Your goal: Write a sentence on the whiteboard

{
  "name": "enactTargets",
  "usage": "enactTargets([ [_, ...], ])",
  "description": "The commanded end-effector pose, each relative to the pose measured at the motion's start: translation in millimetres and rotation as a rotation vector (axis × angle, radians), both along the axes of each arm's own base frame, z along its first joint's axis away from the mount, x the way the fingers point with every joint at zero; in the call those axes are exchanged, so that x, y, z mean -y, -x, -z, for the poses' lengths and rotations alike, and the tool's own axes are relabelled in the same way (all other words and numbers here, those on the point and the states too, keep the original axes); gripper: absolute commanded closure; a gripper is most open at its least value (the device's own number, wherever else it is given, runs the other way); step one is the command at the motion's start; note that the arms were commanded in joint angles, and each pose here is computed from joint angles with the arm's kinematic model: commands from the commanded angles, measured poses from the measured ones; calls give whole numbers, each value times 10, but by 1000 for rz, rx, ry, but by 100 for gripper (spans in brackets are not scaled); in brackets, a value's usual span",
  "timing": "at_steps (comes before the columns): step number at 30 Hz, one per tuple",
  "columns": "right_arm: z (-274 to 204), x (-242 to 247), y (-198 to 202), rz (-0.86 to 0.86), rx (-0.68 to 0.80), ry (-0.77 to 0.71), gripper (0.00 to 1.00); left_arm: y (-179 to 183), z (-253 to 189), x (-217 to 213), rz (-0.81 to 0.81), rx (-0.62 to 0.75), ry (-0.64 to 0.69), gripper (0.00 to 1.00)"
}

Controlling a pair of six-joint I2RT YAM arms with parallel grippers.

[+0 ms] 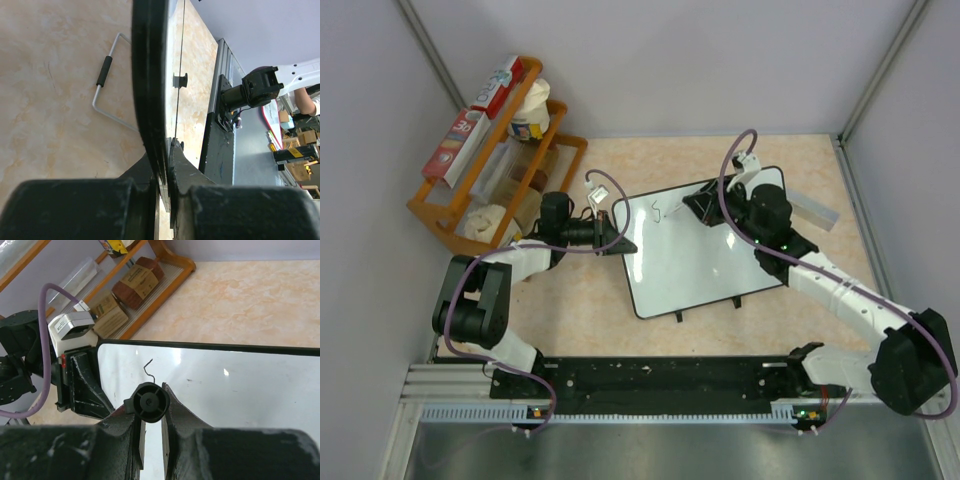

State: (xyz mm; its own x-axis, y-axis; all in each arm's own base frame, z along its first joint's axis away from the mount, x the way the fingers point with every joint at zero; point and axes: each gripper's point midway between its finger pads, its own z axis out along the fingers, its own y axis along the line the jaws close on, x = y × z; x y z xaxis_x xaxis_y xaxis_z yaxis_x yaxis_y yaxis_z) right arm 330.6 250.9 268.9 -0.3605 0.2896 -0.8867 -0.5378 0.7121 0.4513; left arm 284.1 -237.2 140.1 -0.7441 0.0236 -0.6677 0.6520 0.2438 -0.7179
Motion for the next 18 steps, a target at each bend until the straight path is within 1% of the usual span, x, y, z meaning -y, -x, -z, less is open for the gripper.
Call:
enactTargets([
  [1, -286, -24, -87, 4, 80, -52, 100, -57, 507, -21, -28, 118, -160, 100],
  [18, -311, -69, -188, 13, 84, -72, 100, -49, 519, -18, -23, 115, -162, 100],
])
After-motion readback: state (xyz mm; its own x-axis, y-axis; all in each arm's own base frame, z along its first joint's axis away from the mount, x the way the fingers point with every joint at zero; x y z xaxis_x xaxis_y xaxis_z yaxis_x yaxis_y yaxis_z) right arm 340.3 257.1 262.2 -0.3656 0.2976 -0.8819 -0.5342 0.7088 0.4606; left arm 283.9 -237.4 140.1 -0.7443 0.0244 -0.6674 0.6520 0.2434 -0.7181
